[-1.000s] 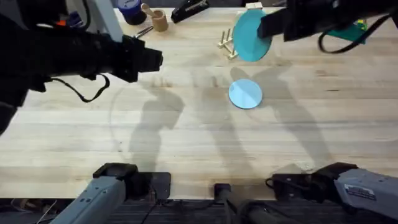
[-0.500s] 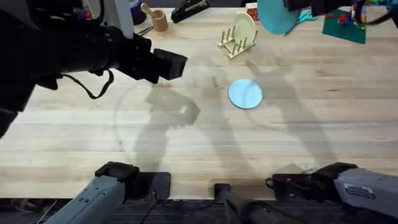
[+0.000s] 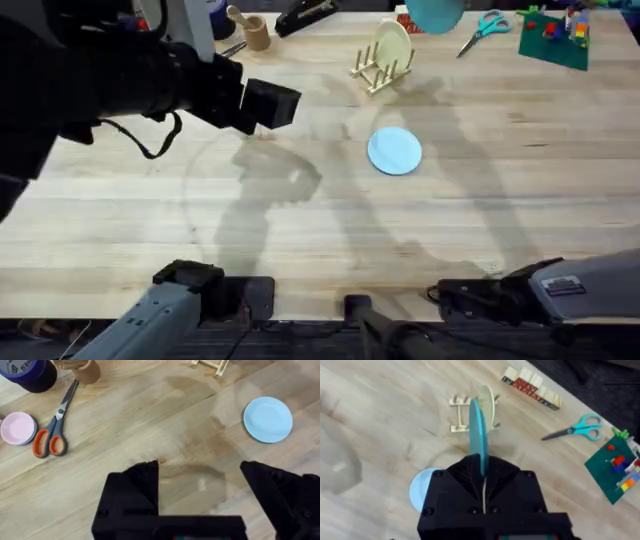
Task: Pick up the plates from the table one by one and place each into a slot on the dish rack.
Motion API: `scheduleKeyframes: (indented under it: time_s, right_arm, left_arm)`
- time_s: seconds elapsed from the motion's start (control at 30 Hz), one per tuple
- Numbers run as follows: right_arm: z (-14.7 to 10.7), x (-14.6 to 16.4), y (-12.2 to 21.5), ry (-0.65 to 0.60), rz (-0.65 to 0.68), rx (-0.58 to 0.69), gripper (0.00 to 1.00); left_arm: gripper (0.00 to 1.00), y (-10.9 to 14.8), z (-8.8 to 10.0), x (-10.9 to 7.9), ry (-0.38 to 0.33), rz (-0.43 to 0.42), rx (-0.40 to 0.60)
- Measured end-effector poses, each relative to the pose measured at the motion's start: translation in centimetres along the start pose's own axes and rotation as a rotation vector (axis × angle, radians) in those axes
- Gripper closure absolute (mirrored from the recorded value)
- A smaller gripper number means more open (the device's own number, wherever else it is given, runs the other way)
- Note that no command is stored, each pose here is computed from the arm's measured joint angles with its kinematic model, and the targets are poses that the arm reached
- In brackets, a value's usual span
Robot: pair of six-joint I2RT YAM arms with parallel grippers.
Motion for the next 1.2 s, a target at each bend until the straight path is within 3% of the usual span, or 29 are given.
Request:
scheduleKeyframes:
  time_s: [0.2,0.47,1.2]
  right_arm:
    - [1.5,-0.4,-1.9,0.013,-0.001,0.005,0.973]
    - [1.3,-0.2,-4.5,0.018,0.011,0.043,0.973]
    - [2.5,-1.8,-4.5,-0.002,-0.030,-0.013,0.972]
  left_arm:
    - [0.006,0.0,0.0,0.0,0.000,0.000,0.001]
    - [0.006,0.0,0.0,0.0,0.000,0.003,0.001]
    - [0.007,0.0,0.0,0.0,0.000,0.003,0.001]
Point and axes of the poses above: each hand's point on the last joint's axis, 136 mm out from that joint toward the fingers, its own y axis back along the fingers, its own x axis along the line the jaws close on, z = x × y, the point moved 1 cm from there along y, back along the fingers, and after that the axes turned 2 degrees about y, right-handed, at the moved point
